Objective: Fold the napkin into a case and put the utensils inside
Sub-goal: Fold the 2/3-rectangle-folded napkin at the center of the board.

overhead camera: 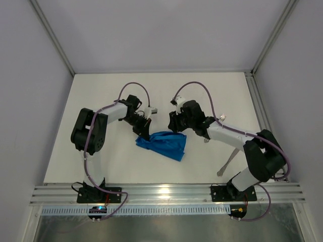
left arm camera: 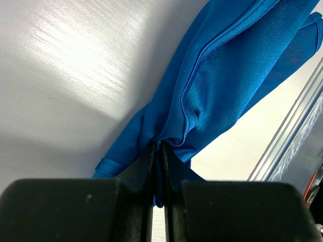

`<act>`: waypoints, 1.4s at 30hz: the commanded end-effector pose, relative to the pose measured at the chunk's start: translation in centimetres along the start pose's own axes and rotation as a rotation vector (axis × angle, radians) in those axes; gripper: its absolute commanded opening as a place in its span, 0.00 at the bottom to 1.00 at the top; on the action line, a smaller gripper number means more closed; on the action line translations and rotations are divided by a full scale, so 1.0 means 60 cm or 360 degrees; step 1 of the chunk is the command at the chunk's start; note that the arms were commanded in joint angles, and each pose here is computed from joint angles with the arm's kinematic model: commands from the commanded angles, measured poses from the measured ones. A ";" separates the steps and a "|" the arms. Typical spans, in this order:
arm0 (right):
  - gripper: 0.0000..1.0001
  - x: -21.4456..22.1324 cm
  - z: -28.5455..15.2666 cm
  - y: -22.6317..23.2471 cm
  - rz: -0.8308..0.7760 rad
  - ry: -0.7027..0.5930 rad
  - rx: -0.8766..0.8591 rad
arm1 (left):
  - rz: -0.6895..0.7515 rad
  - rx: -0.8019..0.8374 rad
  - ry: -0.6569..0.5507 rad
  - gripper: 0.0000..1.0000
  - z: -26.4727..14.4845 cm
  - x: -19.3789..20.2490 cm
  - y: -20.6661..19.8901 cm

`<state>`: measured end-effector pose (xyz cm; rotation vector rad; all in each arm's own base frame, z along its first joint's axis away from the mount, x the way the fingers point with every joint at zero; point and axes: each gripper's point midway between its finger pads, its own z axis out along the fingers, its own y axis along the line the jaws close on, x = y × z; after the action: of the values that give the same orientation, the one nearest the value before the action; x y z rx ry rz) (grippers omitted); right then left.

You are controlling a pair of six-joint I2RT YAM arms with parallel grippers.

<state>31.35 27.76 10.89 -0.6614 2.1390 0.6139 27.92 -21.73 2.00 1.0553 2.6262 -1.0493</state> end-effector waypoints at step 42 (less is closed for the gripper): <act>0.09 0.174 0.039 0.019 0.0053 0.0326 0.0286 | 0.0108 -0.0152 -0.0137 0.31 -0.097 -0.054 -0.028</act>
<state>26.21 29.22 2.17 -0.6275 2.3439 0.5042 30.05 -20.84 6.09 1.0257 2.5685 -0.9486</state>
